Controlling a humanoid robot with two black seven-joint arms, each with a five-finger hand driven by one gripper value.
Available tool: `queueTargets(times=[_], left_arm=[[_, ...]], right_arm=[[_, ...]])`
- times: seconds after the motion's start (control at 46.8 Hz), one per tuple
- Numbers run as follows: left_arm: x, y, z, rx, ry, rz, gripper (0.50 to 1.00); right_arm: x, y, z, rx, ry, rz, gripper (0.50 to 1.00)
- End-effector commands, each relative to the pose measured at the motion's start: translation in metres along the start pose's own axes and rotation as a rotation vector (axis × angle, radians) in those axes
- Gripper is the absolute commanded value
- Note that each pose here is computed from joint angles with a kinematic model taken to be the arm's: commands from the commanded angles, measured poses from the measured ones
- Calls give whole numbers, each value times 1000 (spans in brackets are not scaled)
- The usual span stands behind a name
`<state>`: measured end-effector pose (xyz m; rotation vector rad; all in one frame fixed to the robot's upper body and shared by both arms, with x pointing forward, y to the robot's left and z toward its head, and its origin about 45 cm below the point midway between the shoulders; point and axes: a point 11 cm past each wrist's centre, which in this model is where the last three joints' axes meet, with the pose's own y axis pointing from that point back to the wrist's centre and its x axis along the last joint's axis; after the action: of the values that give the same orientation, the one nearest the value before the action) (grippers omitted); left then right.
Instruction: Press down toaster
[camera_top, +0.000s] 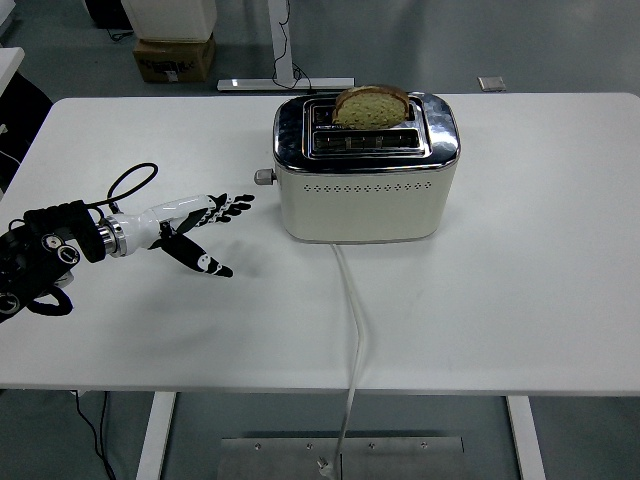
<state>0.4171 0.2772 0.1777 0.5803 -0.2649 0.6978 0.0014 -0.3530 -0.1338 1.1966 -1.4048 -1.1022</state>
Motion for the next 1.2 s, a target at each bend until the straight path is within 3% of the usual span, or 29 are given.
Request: queueTargets(times=[0.0, 0.406, 0.598, 0.94, 1.175], left_arm=[[0, 1, 0, -2, 6, 3, 1000], [15, 8, -6, -46, 191, 91, 1000], [26, 10, 3, -119, 325, 146, 1000], [46, 33, -10, -144, 457, 240, 1000], [68, 43, -19, -188, 606, 392, 1000]], right_arm=[[0, 0, 0, 0, -1, -1, 1000], [0, 0, 0, -1, 0, -1, 998], [0, 0, 0, 0, -1, -1, 998], [0, 0, 0, 0, 0, -1, 1000], [0, 0, 0, -1, 0, -1, 998]])
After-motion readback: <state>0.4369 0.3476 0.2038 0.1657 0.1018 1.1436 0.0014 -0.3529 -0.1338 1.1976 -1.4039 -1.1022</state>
